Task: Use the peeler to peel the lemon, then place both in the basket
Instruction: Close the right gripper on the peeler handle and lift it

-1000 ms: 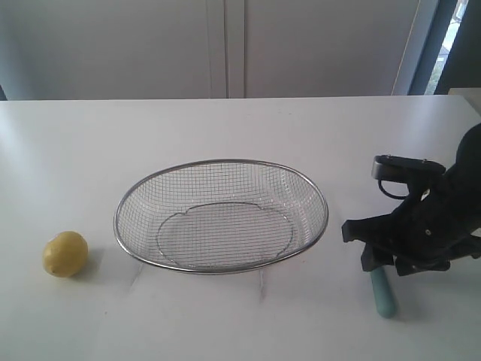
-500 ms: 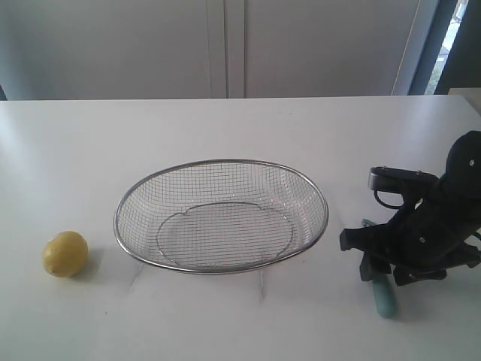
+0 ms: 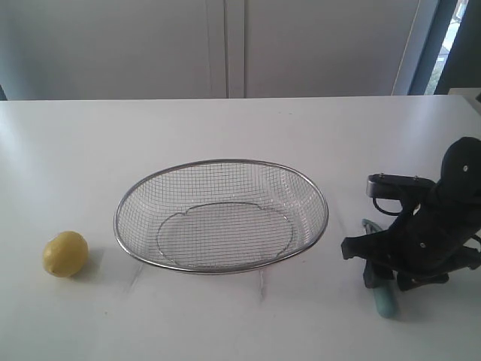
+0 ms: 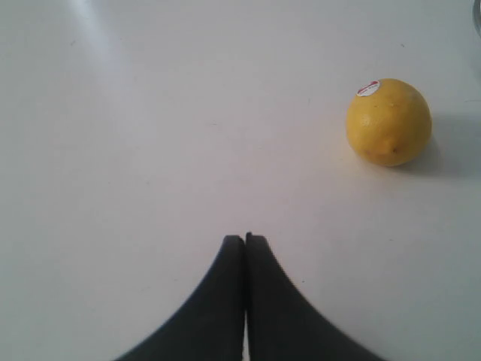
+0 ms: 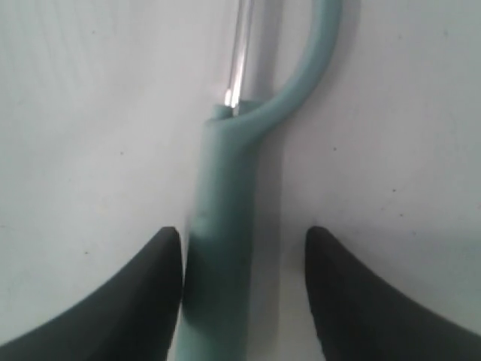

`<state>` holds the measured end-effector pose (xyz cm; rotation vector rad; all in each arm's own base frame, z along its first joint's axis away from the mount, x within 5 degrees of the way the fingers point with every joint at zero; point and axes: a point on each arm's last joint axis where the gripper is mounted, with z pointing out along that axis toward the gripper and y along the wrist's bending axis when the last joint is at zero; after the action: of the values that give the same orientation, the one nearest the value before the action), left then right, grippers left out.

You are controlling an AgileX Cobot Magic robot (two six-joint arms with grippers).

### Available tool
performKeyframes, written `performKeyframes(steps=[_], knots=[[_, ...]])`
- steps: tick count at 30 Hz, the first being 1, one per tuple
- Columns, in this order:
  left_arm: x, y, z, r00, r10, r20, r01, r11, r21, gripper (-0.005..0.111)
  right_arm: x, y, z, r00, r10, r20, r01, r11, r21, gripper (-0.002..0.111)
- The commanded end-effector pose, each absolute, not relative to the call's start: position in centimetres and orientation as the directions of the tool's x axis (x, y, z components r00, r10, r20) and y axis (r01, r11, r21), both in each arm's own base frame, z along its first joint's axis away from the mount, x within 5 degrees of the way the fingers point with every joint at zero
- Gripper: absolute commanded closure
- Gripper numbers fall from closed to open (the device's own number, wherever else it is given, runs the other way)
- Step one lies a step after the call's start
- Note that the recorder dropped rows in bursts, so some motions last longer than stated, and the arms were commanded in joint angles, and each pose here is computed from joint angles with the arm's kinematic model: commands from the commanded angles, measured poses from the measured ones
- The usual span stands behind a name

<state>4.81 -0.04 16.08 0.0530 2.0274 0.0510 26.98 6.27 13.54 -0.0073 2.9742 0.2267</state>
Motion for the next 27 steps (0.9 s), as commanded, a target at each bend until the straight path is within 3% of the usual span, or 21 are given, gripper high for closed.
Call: performKeyframes(steps=[1,11,16,22,27], knots=[[4.78,-0.05,15.77,-0.449,0.055,-0.892,0.014,0.998,0.054,0.107,27.11,6.20,13.65,-0.986,-0.019,-0.164,-0.041,0.990,0.132,0.060],[4.78,-0.05,15.77,-0.449,0.055,-0.892,0.014,0.998,0.054,0.107,27.10,6.12,13.39,-0.987,-0.033,-0.154,-0.052,0.991,0.121,0.066],[4.78,-0.05,15.77,-0.449,0.055,-0.892,0.014,0.998,0.054,0.107,27.00,6.12,13.38,-0.989,-0.035,-0.143,-0.052,0.991,0.121,0.081],[4.78,-0.05,15.77,-0.449,0.055,-0.892,0.014,0.998,0.054,0.107,26.85,6.10,13.36,-0.991,-0.045,-0.129,-0.060,0.991,0.118,0.108],[4.78,-0.05,15.77,-0.449,0.055,-0.892,0.014,0.998,0.054,0.107,26.86,6.07,13.35,-0.989,-0.066,-0.131,-0.081,0.990,0.112,0.108]])
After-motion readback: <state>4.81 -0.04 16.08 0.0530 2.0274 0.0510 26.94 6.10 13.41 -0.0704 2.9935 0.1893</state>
